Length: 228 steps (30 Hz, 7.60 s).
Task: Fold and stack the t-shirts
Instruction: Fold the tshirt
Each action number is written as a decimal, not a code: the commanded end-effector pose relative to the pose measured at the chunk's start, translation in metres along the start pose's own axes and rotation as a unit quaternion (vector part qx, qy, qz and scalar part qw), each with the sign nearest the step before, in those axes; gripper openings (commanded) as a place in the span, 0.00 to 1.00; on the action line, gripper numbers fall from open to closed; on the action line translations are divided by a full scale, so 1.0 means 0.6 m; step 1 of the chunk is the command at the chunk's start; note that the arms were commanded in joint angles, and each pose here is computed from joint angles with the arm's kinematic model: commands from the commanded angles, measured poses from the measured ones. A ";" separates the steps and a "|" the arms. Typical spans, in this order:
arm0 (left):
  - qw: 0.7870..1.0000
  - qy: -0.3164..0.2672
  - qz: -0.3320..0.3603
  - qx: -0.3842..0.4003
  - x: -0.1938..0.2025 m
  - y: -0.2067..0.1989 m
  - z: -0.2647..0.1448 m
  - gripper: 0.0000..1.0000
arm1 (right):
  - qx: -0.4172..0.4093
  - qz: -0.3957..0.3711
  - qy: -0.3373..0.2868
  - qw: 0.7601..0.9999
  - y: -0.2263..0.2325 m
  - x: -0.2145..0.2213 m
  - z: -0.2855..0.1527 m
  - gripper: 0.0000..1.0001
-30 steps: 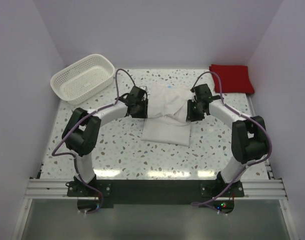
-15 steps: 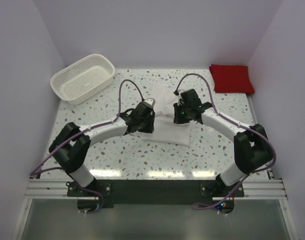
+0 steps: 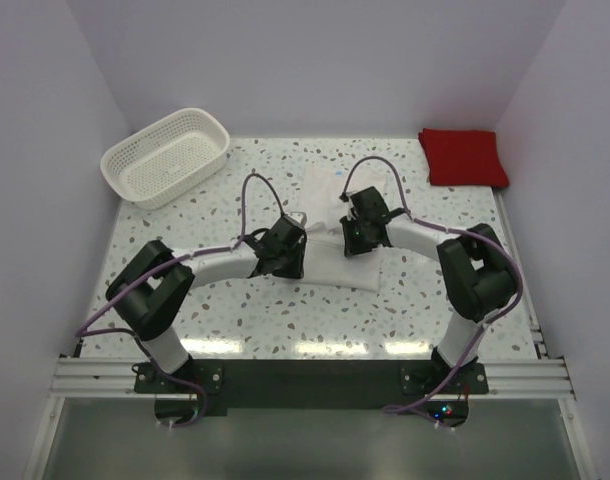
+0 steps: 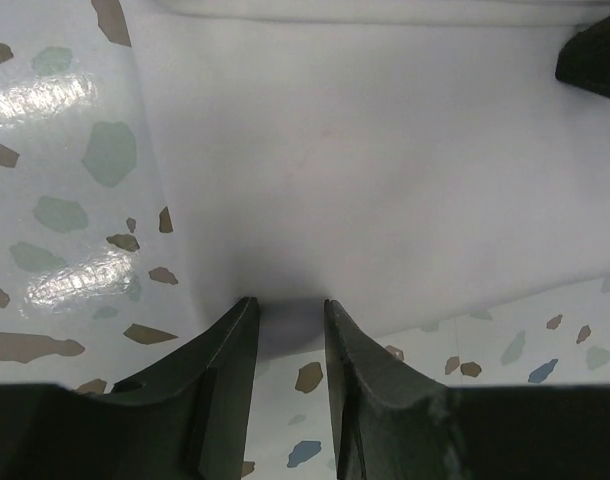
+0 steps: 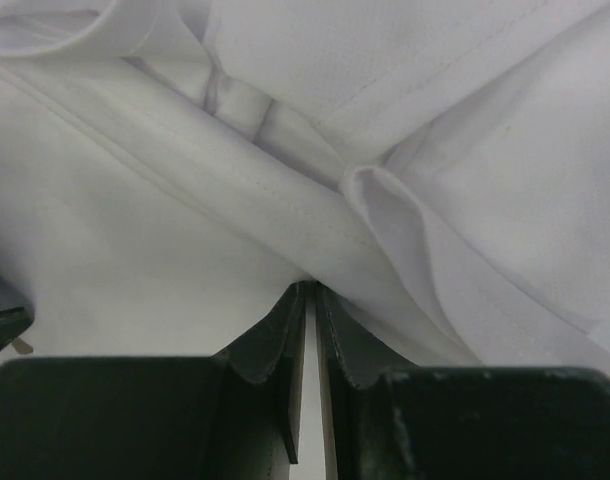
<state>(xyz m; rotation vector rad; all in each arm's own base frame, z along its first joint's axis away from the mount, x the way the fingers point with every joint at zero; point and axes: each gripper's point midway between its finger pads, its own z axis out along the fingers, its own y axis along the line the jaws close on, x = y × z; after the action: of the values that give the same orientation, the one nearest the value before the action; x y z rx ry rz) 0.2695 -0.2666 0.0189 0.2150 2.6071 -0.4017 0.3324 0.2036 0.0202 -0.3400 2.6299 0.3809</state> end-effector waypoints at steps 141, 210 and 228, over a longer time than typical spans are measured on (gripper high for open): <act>0.998 -0.009 -0.043 -0.055 0.067 0.051 -0.114 0.59 | 0.102 0.124 0.043 0.986 -0.047 0.149 -0.121 0.52; 0.977 0.161 0.019 -0.137 0.266 0.087 -0.191 0.00 | 0.047 0.016 0.216 0.975 0.059 0.372 -0.208 0.00; 0.999 0.021 -0.014 -0.030 0.006 0.029 -0.288 0.00 | 0.006 -0.007 0.114 0.993 0.103 0.142 -0.335 0.00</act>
<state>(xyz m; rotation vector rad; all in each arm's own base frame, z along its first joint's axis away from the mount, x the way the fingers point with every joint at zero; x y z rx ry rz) 0.1699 -0.1889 0.1473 0.0531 2.7247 -0.3212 0.1472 0.1894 0.1557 -0.3156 2.8514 0.3954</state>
